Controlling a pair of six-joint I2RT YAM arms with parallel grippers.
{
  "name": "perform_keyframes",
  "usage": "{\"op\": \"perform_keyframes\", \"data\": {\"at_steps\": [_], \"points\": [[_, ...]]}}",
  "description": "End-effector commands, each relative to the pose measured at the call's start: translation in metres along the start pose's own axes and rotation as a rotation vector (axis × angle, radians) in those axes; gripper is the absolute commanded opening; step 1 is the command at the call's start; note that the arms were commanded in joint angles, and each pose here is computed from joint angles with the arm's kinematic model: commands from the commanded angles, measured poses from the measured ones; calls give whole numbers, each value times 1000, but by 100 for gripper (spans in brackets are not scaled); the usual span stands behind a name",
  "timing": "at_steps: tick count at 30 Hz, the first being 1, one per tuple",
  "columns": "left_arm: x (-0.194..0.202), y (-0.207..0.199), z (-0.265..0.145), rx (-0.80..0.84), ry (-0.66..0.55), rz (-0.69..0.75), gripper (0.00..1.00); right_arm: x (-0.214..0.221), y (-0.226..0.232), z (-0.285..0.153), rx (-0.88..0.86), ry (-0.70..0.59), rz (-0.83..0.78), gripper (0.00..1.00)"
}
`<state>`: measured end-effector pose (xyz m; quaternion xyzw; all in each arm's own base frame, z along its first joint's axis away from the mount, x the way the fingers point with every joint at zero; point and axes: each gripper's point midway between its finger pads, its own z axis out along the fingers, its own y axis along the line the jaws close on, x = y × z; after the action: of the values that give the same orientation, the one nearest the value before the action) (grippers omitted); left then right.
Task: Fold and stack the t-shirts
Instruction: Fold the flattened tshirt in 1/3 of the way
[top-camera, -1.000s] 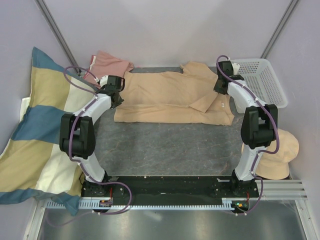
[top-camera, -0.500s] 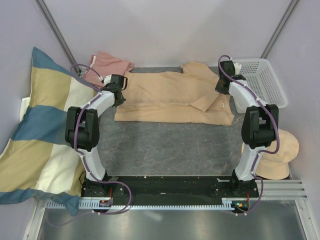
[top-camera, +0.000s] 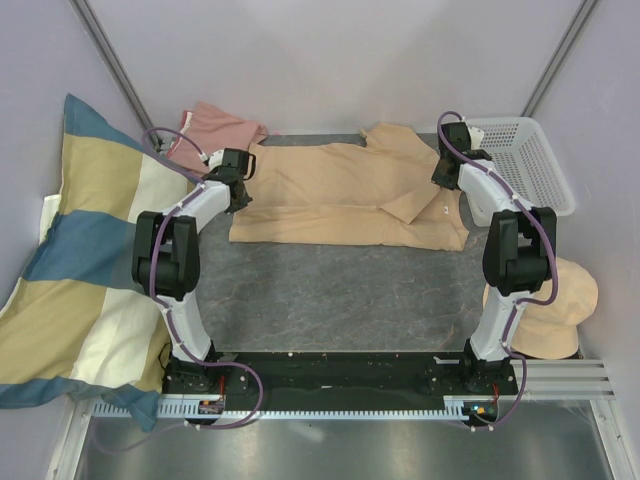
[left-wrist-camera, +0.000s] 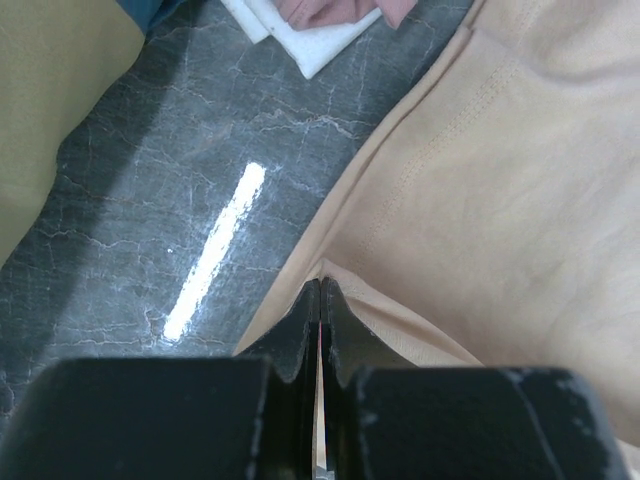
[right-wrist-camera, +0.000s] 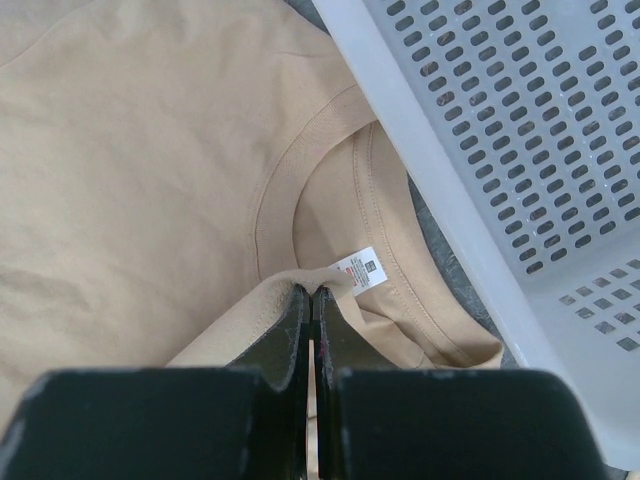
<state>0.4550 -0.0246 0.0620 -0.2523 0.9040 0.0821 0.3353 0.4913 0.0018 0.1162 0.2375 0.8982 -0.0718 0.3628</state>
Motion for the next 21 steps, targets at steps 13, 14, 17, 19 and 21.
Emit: {"op": "perform_keyframes", "data": {"at_steps": [13, 14, 17, 19, 21], "points": [[-87, 24, -81, 18, -285, -153, 100, -62, -16, -38, -16, -135, 42, 42], [-83, 24, -86, 37, -276, -160, 100, -59, -17, -41, -22, -129, 42, 43], [-61, 31, -96, 77, -241, -187, 100, -42, -16, -53, -75, -93, 56, 44], [-36, 42, -97, 78, -206, -201, 100, -20, -22, -57, -80, -57, 46, 44], [-13, 50, -91, 73, -166, -191, 100, -12, -30, -64, -74, -55, 54, 45]]}}
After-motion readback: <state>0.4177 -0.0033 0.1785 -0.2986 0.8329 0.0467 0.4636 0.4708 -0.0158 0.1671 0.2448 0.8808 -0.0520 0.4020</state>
